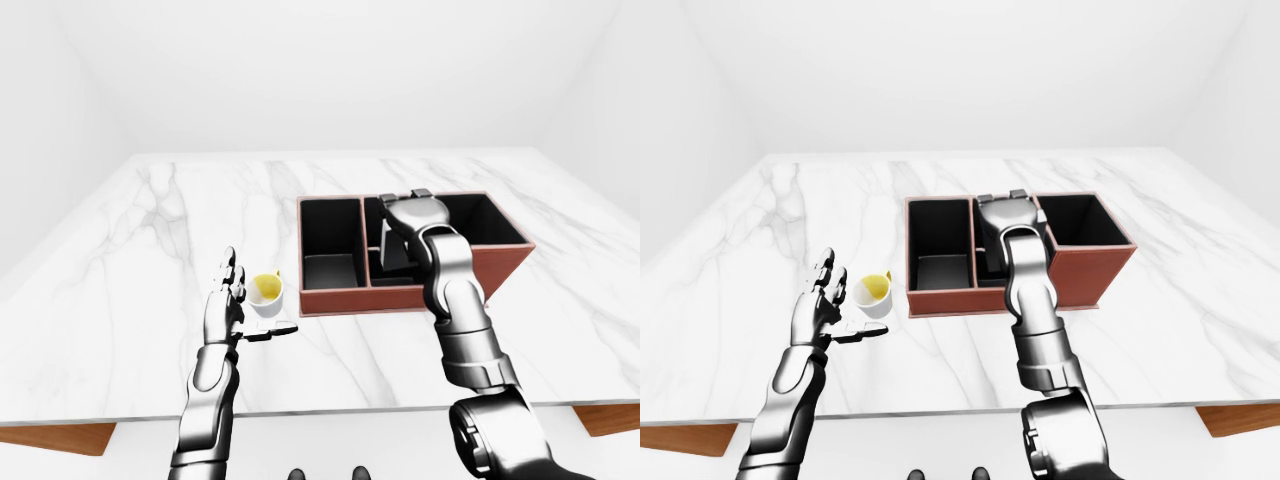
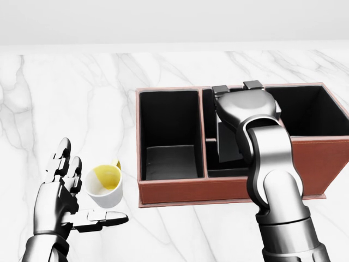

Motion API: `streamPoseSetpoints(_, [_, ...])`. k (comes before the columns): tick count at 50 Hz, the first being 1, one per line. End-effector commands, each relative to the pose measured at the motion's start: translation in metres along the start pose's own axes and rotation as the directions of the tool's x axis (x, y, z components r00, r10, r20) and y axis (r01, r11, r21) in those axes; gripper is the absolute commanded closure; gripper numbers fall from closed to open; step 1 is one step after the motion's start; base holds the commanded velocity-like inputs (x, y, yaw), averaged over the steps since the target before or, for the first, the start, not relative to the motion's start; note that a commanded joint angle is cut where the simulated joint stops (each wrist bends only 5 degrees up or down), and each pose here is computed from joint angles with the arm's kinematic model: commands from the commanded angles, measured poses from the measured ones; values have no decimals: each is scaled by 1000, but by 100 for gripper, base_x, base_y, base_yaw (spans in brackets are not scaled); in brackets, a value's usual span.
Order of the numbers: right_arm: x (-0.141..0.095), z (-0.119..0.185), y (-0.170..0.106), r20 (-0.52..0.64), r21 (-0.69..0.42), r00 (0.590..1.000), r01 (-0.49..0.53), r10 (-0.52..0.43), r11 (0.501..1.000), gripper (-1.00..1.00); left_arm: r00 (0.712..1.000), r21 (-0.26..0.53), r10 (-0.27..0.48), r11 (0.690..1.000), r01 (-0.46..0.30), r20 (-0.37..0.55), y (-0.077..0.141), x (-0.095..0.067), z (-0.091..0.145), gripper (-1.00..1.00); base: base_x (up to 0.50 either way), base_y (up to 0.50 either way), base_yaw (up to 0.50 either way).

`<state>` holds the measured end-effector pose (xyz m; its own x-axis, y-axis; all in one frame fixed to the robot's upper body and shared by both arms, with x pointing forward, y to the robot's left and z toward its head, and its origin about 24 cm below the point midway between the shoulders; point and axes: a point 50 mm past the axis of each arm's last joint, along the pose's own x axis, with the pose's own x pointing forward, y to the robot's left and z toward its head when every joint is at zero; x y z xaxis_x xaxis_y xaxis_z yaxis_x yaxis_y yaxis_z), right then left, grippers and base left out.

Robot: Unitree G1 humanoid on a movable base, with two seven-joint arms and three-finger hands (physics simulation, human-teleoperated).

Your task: Pick up the book and place it in the caddy.

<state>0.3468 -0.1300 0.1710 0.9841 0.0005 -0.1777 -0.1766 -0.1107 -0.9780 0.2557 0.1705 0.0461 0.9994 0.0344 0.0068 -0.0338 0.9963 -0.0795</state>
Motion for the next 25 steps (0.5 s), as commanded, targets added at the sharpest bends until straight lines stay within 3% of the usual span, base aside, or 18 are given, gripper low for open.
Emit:
streamPoseSetpoints(1, [0,1,0,-12,-24,1000,0,0,1000,100,1000,0,0,1000,0,0,0,-1,1,-100,0,0,0])
streamPoseSetpoints(13, [12,-2,8,-11,-24,998,-69,69,997,100,1000,1,-1,1000,1,1,0,-1,2,-100,0,0,0])
streamPoseSetpoints(25, [18,-5,0,-24,-47,997,-68,67,997,100,1000,0,3,1000,-3,3,1,0,1,-100,0,0,0])
